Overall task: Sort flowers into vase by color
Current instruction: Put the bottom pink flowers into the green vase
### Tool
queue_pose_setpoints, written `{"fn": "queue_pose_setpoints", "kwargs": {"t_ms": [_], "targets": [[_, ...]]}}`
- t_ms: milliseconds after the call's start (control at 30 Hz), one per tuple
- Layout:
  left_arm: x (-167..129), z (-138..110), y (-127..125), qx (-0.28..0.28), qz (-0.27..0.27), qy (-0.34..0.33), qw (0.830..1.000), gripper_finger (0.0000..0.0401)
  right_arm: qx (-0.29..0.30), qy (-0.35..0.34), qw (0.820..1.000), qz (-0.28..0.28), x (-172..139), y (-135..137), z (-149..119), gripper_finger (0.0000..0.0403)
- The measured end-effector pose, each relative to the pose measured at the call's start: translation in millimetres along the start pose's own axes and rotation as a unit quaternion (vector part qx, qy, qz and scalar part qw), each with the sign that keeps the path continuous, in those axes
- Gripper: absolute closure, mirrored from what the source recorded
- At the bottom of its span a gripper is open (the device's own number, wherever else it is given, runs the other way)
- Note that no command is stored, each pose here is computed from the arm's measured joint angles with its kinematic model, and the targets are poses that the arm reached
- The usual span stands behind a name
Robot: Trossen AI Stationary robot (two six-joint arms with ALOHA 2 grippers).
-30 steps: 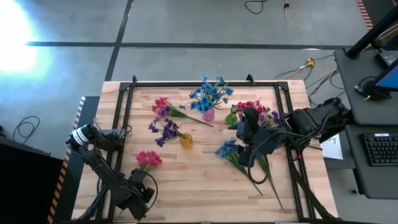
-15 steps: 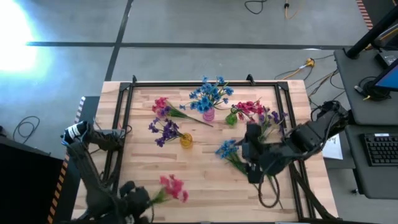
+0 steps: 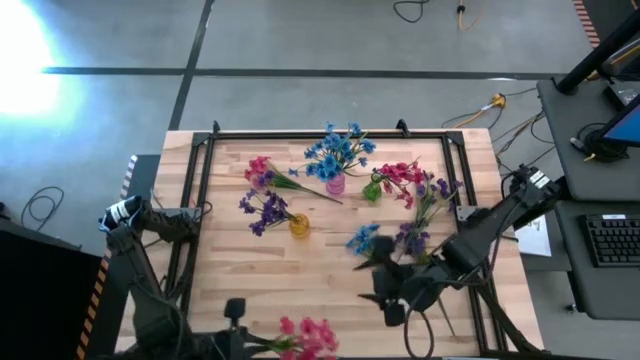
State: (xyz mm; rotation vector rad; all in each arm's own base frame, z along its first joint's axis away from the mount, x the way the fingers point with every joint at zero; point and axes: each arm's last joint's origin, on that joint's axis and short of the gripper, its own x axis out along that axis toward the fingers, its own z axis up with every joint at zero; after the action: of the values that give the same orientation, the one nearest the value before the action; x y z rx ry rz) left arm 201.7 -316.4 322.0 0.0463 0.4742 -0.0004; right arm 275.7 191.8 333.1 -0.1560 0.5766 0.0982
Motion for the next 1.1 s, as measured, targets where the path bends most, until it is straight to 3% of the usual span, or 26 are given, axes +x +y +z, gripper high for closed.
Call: {"fn": "queue_pose_setpoints", "kwargs": {"t_ms": [233,400,667,800,933,1100], "targets": [[23,18,13,0.09,0.026,-0.024,0.995,0.0401,-0.021,-0.17,0.984,0.04,32,16,-10,0.0138],[39,28,29,0.084,0.075,-0.035,0.993,0.0401,-0.041,-0.247,0.968,0.029,51,23,-16,0.0138],[53,35,43,0.072,0.098,-0.033,0.992,0.0401,-0.044,-0.353,0.934,0.005,71,29,-18,0.0138],[57,35,44,0.065,0.102,-0.036,0.992,0.0401,-0.033,-0.367,0.93,-0.004,81,24,-10,0.0138],[65,32,43,0.066,0.118,-0.037,0.99,0.0401,-0.046,-0.373,0.926,0.032,92,25,-6,0.0139],[75,27,41,0.069,0.143,-0.04,0.987,0.0401,-0.045,-0.374,0.926,0.03,99,26,-4,0.0154]]}}
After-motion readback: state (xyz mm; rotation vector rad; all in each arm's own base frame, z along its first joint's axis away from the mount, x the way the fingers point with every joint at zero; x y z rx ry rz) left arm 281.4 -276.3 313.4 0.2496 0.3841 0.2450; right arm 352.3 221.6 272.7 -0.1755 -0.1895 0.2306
